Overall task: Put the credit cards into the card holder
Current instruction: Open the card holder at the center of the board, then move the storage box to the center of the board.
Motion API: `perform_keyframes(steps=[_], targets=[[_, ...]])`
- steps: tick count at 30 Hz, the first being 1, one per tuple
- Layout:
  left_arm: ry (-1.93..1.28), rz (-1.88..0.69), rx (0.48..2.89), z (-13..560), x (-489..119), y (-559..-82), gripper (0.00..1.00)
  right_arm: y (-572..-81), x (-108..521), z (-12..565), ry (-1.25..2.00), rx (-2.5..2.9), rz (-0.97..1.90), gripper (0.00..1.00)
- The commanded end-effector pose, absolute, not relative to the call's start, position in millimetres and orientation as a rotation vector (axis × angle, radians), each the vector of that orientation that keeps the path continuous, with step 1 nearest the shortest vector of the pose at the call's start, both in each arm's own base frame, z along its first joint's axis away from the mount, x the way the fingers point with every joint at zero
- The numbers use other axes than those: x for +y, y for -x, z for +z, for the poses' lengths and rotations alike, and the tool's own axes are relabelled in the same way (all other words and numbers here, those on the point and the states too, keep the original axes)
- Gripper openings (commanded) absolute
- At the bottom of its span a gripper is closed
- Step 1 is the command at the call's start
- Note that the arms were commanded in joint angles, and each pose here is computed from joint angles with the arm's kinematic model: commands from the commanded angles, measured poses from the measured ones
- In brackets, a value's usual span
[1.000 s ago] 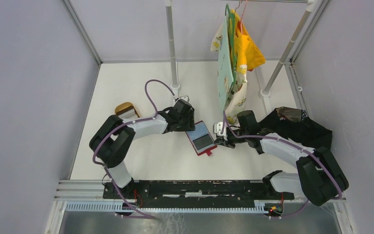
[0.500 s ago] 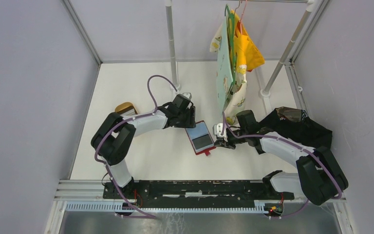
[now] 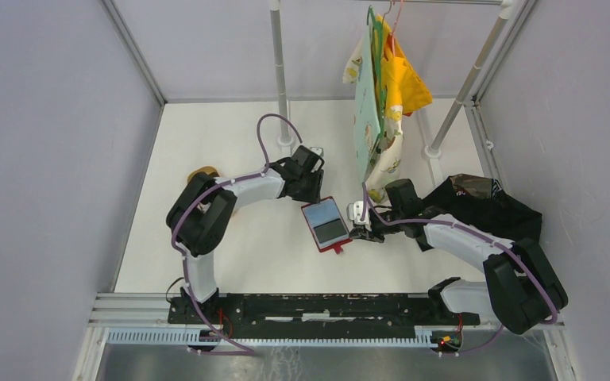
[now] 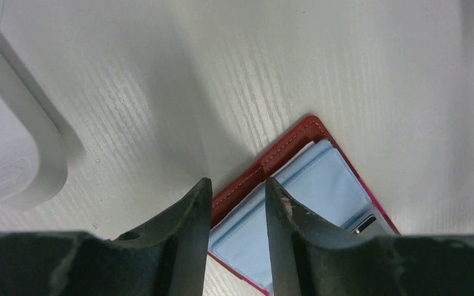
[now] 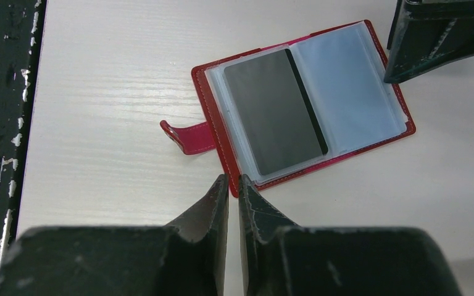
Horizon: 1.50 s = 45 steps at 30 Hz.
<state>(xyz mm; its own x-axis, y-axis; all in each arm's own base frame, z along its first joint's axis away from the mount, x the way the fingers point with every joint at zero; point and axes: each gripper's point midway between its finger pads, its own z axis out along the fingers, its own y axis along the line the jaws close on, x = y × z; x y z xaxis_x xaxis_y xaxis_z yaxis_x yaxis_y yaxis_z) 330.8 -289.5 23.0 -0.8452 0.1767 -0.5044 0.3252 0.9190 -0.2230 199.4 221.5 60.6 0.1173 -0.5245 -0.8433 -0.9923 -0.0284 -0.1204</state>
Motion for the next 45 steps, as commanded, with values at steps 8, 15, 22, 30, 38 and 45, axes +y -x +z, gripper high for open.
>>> perform_keyframes(steps=[8, 15, 22, 30, 38, 45], targets=[[-0.311, -0.636, 2.628, 35.9, -287.4, -278.4, 0.43, -201.4, 232.2, 82.8, 1.669, 1.387, 0.82, 0.16], [-0.256, -0.717, 2.598, 39.0, -303.4, -232.1, 0.44, -164.7, 236.8, 68.0, 1.85, 1.252, 0.912, 0.18], [-0.232, -0.698, 2.548, 42.5, -319.7, -211.7, 0.44, -120.6, 239.8, 51.9, 2.073, 0.977, 0.893, 0.18], [-0.113, -0.597, 2.425, 68.6, -300.2, -223.2, 0.44, -116.1, 225.8, 28.4, 2.3, 0.895, 0.751, 0.1], [-0.055, -0.607, 2.252, 114.6, -277.4, -228.1, 0.44, -119.4, 222.3, 15.5, 2.37, 0.929, 0.692, 0.07], [-0.008, -0.543, 2.158, 139.0, -248.8, -231.2, 0.44, -150.6, 226.7, 24.4, 2.3, 1.053, 0.528, 0.05]])
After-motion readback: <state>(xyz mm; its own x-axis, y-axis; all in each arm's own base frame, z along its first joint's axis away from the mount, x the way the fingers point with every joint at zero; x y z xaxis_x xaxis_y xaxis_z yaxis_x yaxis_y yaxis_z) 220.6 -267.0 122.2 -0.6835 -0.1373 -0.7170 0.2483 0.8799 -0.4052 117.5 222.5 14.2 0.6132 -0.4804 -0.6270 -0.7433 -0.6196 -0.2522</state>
